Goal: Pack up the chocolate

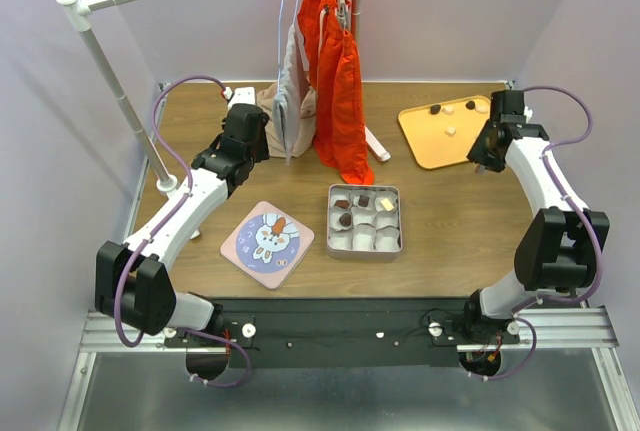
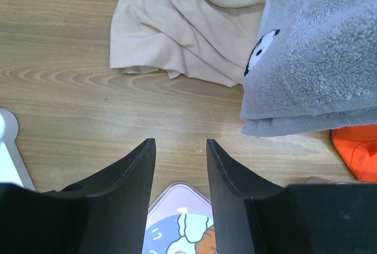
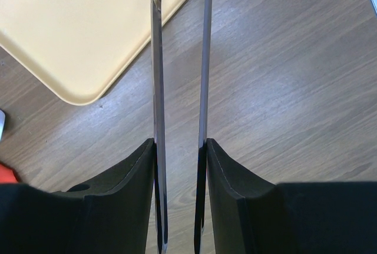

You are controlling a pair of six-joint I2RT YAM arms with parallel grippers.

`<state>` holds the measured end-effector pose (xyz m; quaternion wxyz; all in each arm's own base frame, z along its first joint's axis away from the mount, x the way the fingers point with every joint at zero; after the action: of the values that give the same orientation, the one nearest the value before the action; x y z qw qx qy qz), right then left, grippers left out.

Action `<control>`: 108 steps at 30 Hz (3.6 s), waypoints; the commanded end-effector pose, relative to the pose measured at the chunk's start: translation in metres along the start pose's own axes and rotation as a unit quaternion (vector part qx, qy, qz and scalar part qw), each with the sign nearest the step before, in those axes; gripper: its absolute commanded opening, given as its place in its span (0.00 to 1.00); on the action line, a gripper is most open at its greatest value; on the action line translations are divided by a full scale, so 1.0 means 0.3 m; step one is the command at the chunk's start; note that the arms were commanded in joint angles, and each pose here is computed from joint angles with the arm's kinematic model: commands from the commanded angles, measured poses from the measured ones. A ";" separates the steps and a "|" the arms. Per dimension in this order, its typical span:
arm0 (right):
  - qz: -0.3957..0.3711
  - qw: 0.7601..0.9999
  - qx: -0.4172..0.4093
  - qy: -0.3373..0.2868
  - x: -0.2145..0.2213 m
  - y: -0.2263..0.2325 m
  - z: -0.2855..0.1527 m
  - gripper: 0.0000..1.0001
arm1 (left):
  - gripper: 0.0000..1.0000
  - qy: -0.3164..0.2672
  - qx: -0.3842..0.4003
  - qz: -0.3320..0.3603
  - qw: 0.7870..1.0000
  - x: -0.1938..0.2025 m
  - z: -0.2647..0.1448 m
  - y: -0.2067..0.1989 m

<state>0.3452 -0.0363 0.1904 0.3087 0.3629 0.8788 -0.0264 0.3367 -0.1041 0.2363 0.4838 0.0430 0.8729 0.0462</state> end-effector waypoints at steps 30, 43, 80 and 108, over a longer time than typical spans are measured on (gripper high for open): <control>0.006 0.998 -0.055 -0.026 -0.044 0.011 -0.065 0.27 | 0.49 -0.010 -0.006 -0.005 1.000 -0.033 -0.010 0.011; -0.012 0.987 -0.159 0.026 -0.006 0.057 -0.204 0.24 | 0.49 -0.020 -0.015 -0.012 1.000 -0.045 -0.048 0.031; -0.267 0.893 -0.272 0.241 0.562 0.096 -0.653 0.25 | 0.49 -0.017 -0.028 -0.034 0.999 -0.067 -0.031 0.066; -0.278 0.891 -0.262 0.246 0.580 0.104 -0.640 0.48 | 0.49 -0.019 -0.027 -0.036 0.999 -0.055 -0.040 0.074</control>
<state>0.1669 0.1421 0.2499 0.1380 0.0073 0.9692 0.2037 0.3408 -0.0917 0.2527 0.4927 0.0114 0.8690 0.0446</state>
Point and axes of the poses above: each gripper's point midway between its finger pads, its own z axis out along the fingers, its own y axis along the line the jaws close on, x = y × z, the point moved 6 cm from there along -z, back along the fingers, and after that the axes turned 13 degrees about z, right-handed, at the moved point
